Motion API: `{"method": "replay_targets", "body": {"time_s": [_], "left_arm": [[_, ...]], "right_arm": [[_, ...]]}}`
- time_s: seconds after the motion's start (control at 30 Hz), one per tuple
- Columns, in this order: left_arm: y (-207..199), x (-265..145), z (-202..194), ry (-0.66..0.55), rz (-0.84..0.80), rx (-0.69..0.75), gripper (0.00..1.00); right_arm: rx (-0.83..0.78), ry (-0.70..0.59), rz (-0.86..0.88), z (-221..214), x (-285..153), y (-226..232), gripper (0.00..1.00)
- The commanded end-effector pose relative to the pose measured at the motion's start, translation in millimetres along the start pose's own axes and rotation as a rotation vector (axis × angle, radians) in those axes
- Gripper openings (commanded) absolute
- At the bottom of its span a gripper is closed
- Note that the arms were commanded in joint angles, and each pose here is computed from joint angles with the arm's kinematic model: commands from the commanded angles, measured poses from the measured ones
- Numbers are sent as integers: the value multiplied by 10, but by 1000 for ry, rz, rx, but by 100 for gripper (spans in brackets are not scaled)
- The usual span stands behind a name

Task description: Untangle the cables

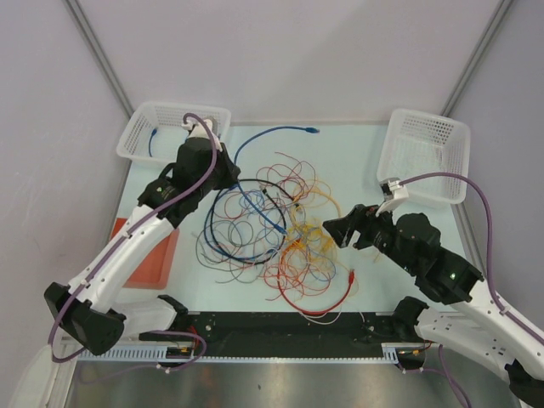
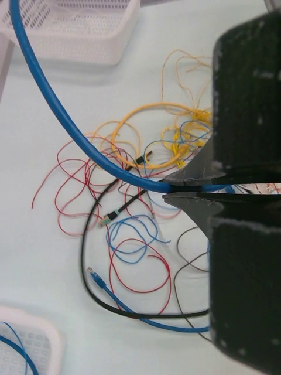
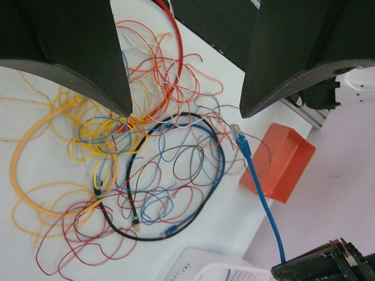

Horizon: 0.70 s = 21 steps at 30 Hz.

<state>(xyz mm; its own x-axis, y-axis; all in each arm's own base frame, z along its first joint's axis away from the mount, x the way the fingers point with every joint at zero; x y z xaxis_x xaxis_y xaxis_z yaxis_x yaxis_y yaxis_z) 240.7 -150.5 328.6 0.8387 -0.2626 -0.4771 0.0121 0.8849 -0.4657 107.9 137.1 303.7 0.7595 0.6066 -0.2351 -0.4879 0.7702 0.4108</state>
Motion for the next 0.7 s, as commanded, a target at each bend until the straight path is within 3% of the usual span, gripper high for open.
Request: {"method": "replay_targets", "body": {"time_s": [0.0, 0.33, 0.5, 0.67], "left_arm": [[-239, -365, 240, -93, -132, -1, 0], [-398, -565, 273, -111, -206, 57, 0], [-192, -456, 489, -220, 106, 48, 0], [241, -141, 764, -253, 268, -148, 0]], "right_arm": [[29, -104, 112, 194, -54, 144, 80], [53, -160, 268, 376, 9, 369, 79], [45, -158, 223, 368, -40, 319, 80], [29, -141, 155, 307, -124, 218, 80]]}}
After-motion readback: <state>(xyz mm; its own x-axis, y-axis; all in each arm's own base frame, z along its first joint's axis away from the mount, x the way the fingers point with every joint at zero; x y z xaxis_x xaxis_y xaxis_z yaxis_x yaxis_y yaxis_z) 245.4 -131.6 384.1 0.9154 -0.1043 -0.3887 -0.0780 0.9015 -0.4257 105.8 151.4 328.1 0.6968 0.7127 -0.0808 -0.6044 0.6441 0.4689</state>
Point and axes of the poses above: each gripper's point midway between its finger pads, its own x axis out along the fingers, its own y axis along the line the jaws close on, z = x × y, the point moved 10 cm from there along -x, back along the fingers, and after that the axes turned 7 degrees about -x, right-handed, at the moved point
